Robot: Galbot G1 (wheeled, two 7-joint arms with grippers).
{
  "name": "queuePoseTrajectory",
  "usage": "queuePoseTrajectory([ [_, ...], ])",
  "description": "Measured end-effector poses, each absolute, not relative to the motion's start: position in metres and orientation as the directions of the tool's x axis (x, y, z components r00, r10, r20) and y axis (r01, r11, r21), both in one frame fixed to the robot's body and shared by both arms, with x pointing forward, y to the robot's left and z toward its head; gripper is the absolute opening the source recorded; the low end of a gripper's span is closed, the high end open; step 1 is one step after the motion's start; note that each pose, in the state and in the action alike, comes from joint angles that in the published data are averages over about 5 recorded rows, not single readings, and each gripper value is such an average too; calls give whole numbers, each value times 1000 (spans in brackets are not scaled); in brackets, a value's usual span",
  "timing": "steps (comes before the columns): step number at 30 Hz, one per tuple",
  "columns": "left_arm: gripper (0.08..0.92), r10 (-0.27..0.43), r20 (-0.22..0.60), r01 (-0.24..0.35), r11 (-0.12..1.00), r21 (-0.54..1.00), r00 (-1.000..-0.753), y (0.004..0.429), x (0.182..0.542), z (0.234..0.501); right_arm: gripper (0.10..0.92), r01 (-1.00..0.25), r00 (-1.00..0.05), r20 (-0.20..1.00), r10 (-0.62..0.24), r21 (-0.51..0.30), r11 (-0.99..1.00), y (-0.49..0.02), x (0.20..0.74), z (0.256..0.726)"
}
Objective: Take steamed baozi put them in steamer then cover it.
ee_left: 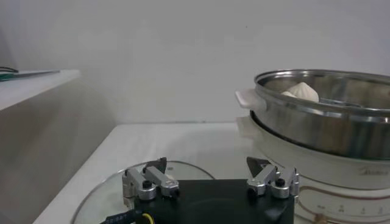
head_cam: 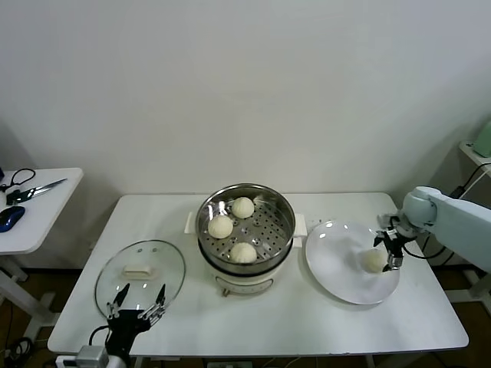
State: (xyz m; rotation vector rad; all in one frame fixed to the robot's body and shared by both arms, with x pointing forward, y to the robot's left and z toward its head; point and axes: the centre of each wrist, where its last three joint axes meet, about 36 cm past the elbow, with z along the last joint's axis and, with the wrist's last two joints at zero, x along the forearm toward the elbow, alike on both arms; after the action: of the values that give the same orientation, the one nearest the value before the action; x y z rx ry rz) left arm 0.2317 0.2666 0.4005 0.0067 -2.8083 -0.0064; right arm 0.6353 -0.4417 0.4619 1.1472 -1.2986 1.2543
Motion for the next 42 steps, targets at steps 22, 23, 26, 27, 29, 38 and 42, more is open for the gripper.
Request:
queuePoseTrajectory([
  [22, 823, -4, 315, -3, 1000, 4, -949, 265, 234, 403, 676, -994, -110, 994, -11, -110, -23, -421, 646, 489],
  [23, 823, -3, 314, -2, 1000, 3, -949, 264, 234, 404, 670, -993, -113, 994, -13, -113, -32, -417, 648, 496],
  [26, 823, -1, 311, -1, 1000, 1, -950, 263, 235, 405, 663, -990, -125, 992, -20, -126, -61, -405, 655, 522],
  [27, 823, 0, 310, 0, 1000, 1, -951, 263, 235, 405, 663, -989, -130, 991, -24, -131, -72, -399, 658, 533],
  [29, 823, 0, 308, 1, 1000, 2, -951, 263, 235, 406, 664, -985, -140, 990, -33, -143, -93, -388, 663, 557],
  [38, 823, 12, 295, 13, 1000, 4, -955, 262, 238, 410, 665, -955, -223, 967, -125, -242, -169, -314, 673, 690],
  [42, 823, 20, 291, 21, 1000, 0, -957, 260, 239, 412, 665, -941, -240, 954, -181, -274, -197, -270, 667, 731],
])
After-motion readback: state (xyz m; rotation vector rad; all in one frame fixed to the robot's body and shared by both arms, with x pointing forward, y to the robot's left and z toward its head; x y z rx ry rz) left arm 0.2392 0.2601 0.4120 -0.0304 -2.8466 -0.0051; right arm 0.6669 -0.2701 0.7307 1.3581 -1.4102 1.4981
